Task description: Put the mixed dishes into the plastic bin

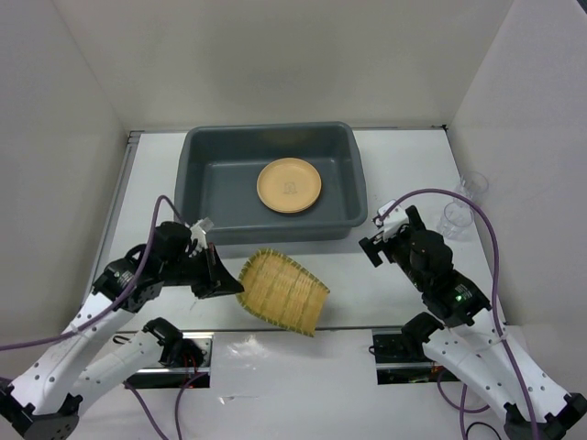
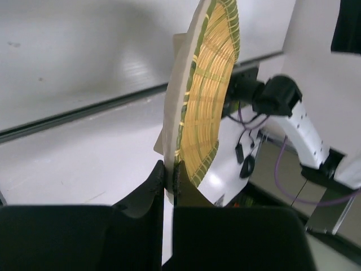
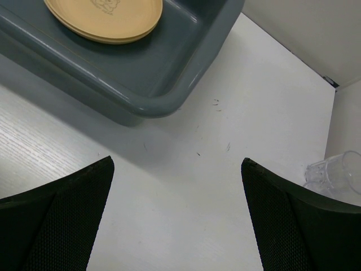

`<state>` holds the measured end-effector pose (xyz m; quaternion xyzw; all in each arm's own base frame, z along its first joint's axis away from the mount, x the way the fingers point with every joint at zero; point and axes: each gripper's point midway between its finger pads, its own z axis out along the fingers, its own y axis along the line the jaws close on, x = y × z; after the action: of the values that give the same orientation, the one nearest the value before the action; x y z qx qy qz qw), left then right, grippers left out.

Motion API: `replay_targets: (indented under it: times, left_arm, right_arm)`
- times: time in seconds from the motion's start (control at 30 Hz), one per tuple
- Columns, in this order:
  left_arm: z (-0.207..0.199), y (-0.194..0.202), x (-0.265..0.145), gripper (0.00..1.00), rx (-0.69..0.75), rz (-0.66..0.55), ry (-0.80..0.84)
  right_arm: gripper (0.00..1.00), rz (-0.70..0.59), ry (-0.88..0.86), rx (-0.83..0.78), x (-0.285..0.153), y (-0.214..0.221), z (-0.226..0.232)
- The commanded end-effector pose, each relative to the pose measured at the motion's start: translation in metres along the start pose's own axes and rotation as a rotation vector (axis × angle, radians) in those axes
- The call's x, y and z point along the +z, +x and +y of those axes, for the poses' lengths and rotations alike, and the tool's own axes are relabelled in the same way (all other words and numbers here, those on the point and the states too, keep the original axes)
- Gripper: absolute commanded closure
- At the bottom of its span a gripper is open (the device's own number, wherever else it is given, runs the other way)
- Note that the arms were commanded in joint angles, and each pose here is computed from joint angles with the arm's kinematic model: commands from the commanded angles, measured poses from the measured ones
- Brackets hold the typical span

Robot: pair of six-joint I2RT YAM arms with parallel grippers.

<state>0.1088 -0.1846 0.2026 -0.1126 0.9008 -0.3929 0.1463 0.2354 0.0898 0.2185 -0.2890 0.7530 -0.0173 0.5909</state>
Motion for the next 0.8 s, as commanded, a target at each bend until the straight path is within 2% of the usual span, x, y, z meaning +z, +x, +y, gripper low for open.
replay_targets:
  times: [0.0, 0.23, 0.5, 0.57, 0.73, 0.77]
  left_arm:
    - [-0.039, 0.007, -0.019, 1.0, 0.123, 0.073, 0.142]
    - [-0.081, -0.02, -0.028, 1.0, 0.224, 0.034, 0.186]
    - [-0.161, -0.069, -0.042, 1.0, 0.344, -0.052, 0.28]
    - [-0.169, -0.077, -0.036, 1.0, 0.345, -0.025, 0.265]
    - [-0.198, -0.126, -0.036, 1.0, 0.325, -0.102, 0.257]
    - [-0.206, -0.143, -0.043, 1.0, 0.326, -0.15, 0.271]
  right_arm:
    - [0.02, -0.025, 0.014, 0.004, -0.003, -0.005, -0.003]
    - [0.02, -0.036, 0.038, 0.018, -0.004, -0.007, -0.007]
    - [0.02, -0.033, 0.047, 0.018, -0.004, -0.007, -0.008]
    - [0.02, -0.041, 0.05, 0.02, -0.006, -0.008, -0.009]
    - [0.02, -0.043, 0.071, 0.023, -0.006, -0.009, -0.013]
    - [0.02, -0.052, 0.074, 0.026, -0.008, -0.01, -0.014]
